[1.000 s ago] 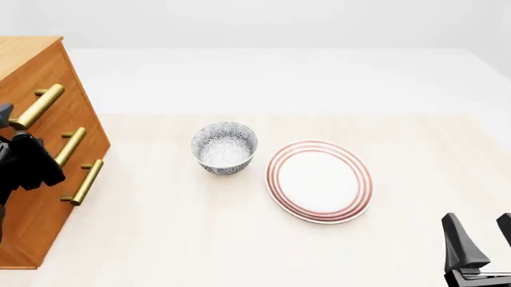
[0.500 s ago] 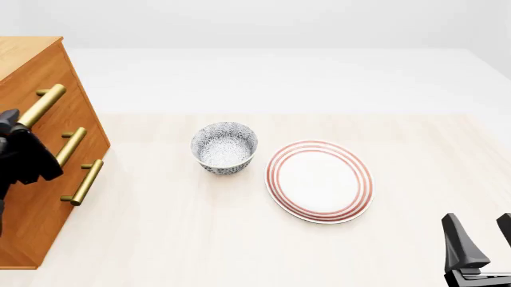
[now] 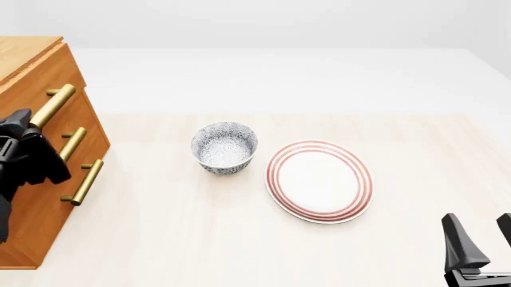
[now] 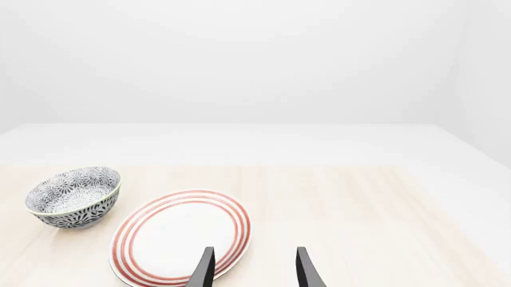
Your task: Open the top drawer of the cabinet.
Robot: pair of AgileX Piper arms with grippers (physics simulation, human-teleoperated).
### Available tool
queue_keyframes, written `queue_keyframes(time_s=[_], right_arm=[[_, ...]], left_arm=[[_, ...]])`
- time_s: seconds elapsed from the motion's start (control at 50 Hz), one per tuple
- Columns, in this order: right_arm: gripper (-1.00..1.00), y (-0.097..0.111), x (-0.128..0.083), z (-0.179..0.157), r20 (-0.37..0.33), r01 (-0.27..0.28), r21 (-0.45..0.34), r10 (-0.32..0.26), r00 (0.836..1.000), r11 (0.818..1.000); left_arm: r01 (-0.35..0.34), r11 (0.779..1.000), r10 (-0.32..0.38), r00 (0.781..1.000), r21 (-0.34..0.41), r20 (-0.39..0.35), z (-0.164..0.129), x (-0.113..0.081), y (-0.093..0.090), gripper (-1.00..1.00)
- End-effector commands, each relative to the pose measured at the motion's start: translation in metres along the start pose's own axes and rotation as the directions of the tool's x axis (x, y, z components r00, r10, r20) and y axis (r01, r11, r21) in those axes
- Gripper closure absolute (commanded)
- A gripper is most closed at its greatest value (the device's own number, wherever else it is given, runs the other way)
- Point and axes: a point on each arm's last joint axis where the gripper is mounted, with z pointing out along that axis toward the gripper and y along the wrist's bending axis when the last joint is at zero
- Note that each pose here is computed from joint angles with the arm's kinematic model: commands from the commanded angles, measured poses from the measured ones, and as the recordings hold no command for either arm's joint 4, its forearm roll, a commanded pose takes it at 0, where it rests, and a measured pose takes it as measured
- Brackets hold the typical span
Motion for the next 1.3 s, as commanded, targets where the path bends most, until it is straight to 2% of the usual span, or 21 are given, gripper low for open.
queue_keyframes(time_s=[0.02, 0.26, 0.64, 1.3], right_arm=[[-1.0, 0.0, 0.0, 0.0, 0.0, 0.0, 0.0, 0.0, 1.0, 1.0], [-1.0, 0.0, 0.0, 0.0, 0.0, 0.0, 0.0, 0.0, 1.0, 1.0], [-1.0, 0.0, 0.0, 0.0, 0.0, 0.0, 0.001, 0.0, 1.0, 1.0], [-1.0, 0.0, 0.0, 0.0, 0.0, 0.0, 0.0, 0.0, 1.0, 1.0]], left_arm=[[-0.025, 1.0, 0.025, 0.999, -0.004, 0.038, -0.01, -0.009, 0.003, 1.0], [-0.026, 1.0, 0.026, 0.996, 0.004, 0.085, -0.013, -0.019, -0.003, 1.0], [-0.005, 1.0, 0.005, 0.983, -0.001, 0.182, -0.013, -0.042, 0.001, 1.0], [0.039, 0.999, -0.035, 0.96, -0.008, 0.279, -0.022, -0.062, 0.003, 1.0]])
